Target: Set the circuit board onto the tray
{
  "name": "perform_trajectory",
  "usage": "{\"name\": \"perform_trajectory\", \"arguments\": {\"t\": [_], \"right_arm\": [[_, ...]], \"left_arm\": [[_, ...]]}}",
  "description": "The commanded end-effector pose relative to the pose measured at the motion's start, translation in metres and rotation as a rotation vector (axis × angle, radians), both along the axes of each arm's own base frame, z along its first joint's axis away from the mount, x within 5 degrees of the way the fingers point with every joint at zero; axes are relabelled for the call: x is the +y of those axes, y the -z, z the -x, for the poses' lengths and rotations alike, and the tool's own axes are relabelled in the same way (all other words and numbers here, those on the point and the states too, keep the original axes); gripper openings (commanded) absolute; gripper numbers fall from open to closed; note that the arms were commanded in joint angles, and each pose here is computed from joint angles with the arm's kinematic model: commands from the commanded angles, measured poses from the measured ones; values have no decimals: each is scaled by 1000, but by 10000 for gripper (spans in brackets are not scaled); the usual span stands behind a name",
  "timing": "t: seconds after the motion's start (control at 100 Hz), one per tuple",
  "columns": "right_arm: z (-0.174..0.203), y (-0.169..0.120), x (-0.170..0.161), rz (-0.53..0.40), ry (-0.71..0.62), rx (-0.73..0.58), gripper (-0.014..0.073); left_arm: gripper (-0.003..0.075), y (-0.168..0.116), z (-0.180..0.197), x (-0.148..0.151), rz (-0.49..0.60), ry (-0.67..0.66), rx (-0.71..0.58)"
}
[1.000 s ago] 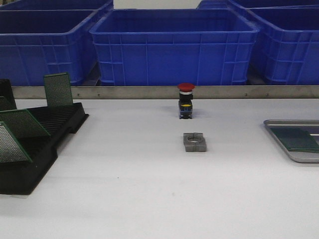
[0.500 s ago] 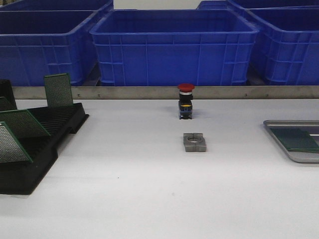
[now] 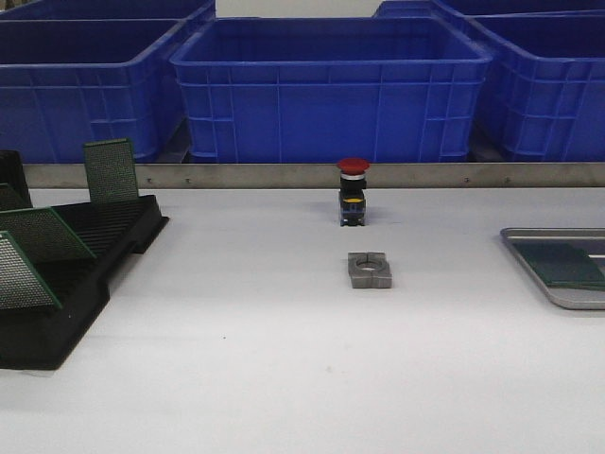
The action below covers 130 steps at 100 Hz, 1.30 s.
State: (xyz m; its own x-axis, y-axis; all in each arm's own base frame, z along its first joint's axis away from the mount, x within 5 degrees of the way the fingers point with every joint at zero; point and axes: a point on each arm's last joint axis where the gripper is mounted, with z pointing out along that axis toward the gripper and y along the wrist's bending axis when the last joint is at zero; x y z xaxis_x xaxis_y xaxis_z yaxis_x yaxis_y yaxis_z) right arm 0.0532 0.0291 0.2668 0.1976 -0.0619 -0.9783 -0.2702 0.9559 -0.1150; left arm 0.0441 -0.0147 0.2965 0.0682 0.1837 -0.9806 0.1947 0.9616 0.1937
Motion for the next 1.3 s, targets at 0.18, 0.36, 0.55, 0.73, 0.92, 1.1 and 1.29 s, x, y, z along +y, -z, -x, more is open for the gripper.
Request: {"name": "perform_trajectory", "arguments": {"t": [0.18, 0.36, 0.55, 0.73, 0.92, 1.1, 1.29], "right_arm": [[1, -9, 1, -38, -15, -23, -66], [1, -9, 1, -38, -15, -23, -66], [1, -9, 1, -38, -15, -23, -66], [1, -9, 1, -38, -15, -23, -66], [1, -9, 1, -38, -15, -23, -66], [1, -9, 1, -38, -15, -23, -66], [1, -9, 1, -38, -15, -23, -66]], "left_arm": [[-20, -14, 0, 2, 52, -25, -81], [-20, -14, 0, 2, 52, -25, -81], [-20, -14, 0, 2, 52, -25, -81], [-20, -9, -1, 3, 29, -37, -79], [-20, 3, -8, 8, 138, -82, -121], [-20, 35, -12, 14, 266, -168, -68], [-20, 88, -10, 17, 281, -231, -49]]}}
